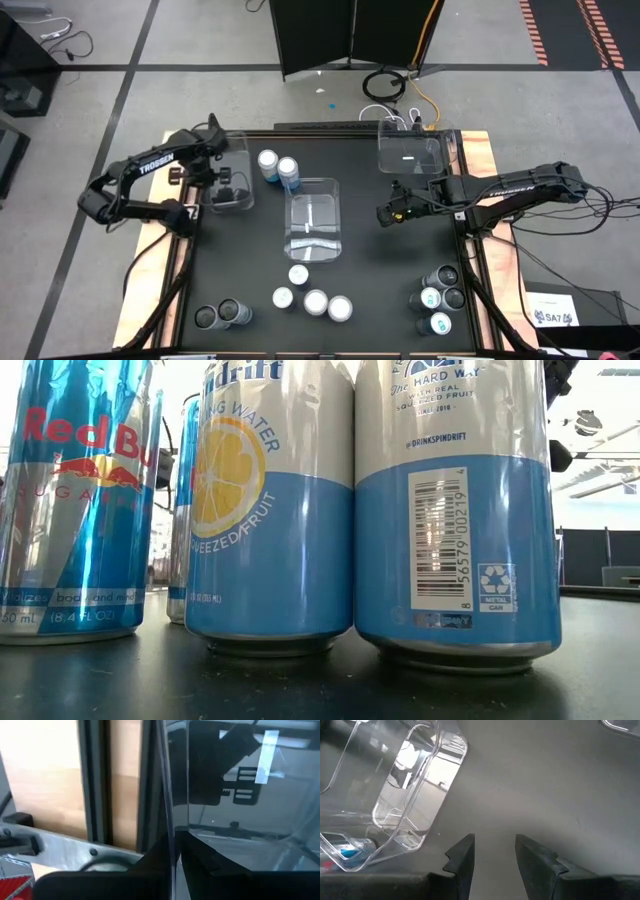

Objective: Sort soda cans
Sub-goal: Move the transparent bins to the center

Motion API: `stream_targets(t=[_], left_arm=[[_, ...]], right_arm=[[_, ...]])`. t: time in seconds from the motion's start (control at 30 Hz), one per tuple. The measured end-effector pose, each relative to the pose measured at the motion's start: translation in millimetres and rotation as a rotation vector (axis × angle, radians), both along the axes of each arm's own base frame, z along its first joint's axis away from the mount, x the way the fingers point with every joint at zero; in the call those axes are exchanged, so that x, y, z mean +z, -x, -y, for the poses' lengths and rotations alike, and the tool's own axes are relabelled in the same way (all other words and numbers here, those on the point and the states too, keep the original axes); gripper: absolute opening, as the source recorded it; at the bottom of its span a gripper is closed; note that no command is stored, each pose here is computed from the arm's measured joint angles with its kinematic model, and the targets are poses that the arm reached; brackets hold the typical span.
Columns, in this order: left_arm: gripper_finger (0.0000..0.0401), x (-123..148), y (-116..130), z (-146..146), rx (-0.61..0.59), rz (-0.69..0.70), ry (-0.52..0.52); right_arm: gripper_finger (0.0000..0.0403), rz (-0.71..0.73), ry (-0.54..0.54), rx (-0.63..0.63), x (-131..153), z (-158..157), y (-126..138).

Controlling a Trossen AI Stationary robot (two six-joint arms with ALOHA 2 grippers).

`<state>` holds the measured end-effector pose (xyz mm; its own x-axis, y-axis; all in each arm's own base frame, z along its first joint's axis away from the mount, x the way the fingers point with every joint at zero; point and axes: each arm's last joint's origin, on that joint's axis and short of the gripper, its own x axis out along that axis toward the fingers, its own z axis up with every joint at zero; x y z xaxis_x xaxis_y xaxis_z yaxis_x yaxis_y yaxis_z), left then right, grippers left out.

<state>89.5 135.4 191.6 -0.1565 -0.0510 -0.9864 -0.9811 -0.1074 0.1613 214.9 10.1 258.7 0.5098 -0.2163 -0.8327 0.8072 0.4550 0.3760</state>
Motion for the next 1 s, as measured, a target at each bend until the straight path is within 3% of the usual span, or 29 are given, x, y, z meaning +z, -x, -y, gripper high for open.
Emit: stream_targets(t=[0.27, 1.0], left_arm=[[0.0040, 3, -16, 23, 0.017, -0.030, 0.019], [0.0040, 20, -42, 100, 0.096, 0.059, -0.001]], right_arm=[[0.0135, -0.013, 0.030, 0.049, 0, 0, 0], [0.0135, -0.056, 0.126, 0.219, 0, 0, 0]])
